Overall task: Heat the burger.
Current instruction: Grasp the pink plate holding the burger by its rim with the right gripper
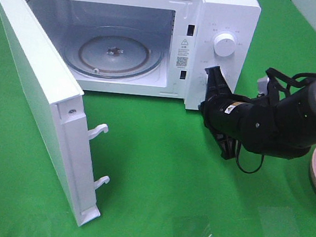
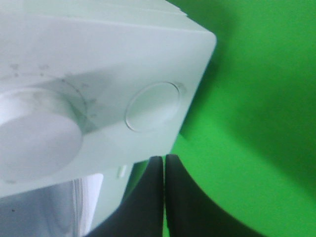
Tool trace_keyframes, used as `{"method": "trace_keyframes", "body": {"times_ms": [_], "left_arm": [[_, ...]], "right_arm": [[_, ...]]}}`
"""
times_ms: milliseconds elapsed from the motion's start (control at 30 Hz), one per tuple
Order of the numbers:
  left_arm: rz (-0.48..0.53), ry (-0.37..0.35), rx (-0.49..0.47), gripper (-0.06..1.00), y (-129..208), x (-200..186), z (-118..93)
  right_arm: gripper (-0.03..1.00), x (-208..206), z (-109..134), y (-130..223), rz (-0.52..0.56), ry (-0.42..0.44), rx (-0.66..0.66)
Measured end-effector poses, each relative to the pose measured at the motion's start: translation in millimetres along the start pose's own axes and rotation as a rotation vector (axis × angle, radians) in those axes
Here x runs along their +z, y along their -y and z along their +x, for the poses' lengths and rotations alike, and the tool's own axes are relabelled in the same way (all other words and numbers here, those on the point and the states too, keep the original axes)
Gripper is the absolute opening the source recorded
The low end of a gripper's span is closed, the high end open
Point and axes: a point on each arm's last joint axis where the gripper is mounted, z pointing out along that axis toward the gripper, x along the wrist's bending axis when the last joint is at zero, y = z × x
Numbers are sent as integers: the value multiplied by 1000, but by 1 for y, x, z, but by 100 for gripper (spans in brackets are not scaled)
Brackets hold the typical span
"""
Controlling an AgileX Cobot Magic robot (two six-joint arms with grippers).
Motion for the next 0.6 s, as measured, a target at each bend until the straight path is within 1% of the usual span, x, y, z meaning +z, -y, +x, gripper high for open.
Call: {"method": "trace_keyframes", "body": {"times_ms": [33,67,133,167,200,233,267,367,400,433,500,533,567,600], "left_arm": [[0,0,0,97,0,0,0],[0,0,0,97,0,0,0],[0,0,0,97,0,0,0],[0,0,0,97,0,0,0],[0,0,0,97,0,0,0],[0,0,0,97,0,0,0],[0,0,0,97,0,0,0],[0,0,0,97,0,0,0],[0,0,0,97,0,0,0],[0,0,0,97,0,0,0],[0,0,0,97,0,0,0],[0,0,0,97,0,0,0],[0,0,0,97,0,0,0],[0,0,0,97,0,0,0]], "right_arm": [[2,-7,0,0,19,26,-39],[2,-7,0,0,19,26,-39],[2,-20,3,-1,62,64,-134],[2,-20,3,-1,62,64,-134],[2,-26,7,-1,84,74,-204],[2,-26,7,-1,84,74,-204],[2,-32,11,-1,111,87,-274],[2,-35,13,-1,124,94,-307],[2,-42,16,-1,160,111,-385],[2,-42,16,-1,160,111,-385],[3,-53,22,0,226,134,-523],[3,-53,22,0,226,134,-523],[3,-59,23,1,268,151,-594],[3,-59,23,1,268,151,-594]]}}
